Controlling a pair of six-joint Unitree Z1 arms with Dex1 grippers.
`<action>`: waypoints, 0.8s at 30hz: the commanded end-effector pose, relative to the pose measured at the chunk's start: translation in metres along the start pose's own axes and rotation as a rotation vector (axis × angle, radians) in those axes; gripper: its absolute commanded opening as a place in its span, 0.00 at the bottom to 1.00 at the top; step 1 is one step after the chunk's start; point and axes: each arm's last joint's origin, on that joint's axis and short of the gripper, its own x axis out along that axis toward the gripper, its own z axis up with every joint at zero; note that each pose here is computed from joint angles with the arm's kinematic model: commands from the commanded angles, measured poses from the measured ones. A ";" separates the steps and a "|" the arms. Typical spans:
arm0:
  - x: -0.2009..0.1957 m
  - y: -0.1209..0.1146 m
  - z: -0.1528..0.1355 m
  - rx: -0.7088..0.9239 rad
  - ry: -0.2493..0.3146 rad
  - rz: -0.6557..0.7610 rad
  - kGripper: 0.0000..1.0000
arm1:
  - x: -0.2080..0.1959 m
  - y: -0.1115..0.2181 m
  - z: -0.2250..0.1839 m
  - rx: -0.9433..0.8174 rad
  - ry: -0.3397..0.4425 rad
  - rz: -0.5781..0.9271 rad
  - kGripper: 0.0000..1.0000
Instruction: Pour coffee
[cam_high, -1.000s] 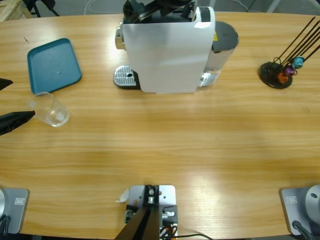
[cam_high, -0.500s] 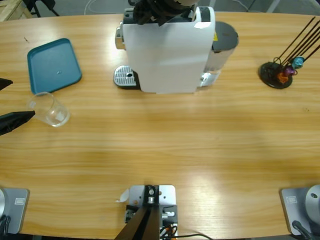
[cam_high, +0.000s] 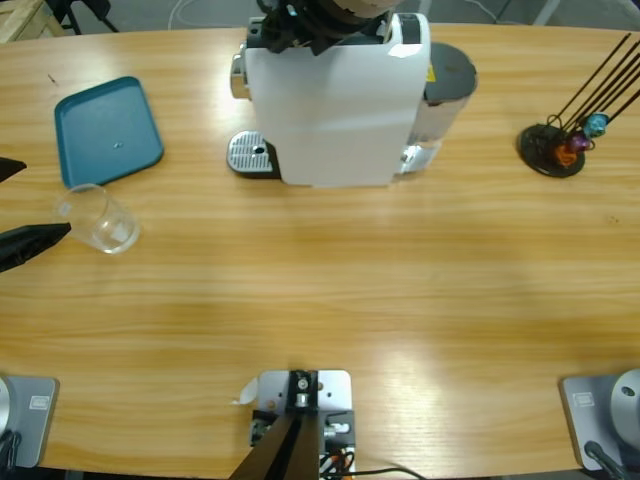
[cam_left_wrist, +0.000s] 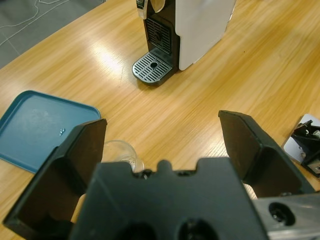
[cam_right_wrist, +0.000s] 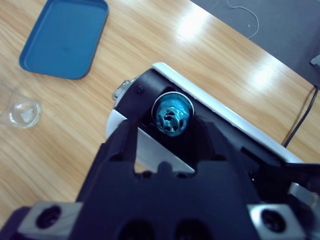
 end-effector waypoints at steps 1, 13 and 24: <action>0.004 0.000 -0.012 -0.011 0.032 0.004 0.97 | 0.025 0.010 -0.012 -0.008 0.053 0.014 0.01; 0.004 0.000 -0.012 -0.013 0.034 0.004 0.97 | 0.018 0.008 -0.008 -0.002 0.026 0.010 0.00; 0.004 -0.001 -0.012 -0.013 0.030 0.000 0.97 | -0.026 -0.002 0.013 0.041 -0.136 -0.009 0.00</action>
